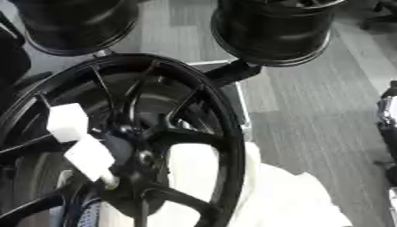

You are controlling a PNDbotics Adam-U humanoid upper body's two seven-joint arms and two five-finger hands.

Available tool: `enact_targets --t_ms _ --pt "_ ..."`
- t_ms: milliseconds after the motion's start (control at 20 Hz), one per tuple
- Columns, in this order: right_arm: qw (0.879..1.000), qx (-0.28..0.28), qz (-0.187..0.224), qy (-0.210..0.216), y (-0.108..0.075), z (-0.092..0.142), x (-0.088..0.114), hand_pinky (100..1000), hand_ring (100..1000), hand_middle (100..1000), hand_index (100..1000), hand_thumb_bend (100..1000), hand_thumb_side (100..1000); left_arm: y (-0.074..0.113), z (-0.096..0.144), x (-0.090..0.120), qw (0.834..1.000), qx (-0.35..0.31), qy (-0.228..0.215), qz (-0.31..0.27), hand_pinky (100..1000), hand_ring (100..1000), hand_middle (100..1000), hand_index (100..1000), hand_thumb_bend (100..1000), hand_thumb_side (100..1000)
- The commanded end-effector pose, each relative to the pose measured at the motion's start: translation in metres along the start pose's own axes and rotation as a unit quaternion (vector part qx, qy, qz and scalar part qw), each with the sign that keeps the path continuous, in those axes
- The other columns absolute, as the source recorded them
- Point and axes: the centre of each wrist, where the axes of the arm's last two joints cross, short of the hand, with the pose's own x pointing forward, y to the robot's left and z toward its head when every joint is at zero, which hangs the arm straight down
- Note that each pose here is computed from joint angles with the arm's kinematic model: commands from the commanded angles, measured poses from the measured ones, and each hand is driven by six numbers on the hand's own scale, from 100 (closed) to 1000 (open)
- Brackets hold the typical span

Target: Pull the pin out of the wheel hub.

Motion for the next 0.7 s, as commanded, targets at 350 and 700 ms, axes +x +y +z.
enact_targets --t_ms 350,700 --pt "1.0 0.01 0.006 -0.021 -0.003 -0.007 0.008 767 598 540 704 100 560 0.004 -0.006 0.009 0.999 -0.014 -0.009 -0.039 829 765 648 854 100 367" --pt "1.0 0.012 0.004 -0.019 -0.002 -0.007 0.009 767 598 540 704 100 561 0.0 -0.023 0.022 0.998 -0.043 -0.017 -0.038 858 802 707 893 100 431"
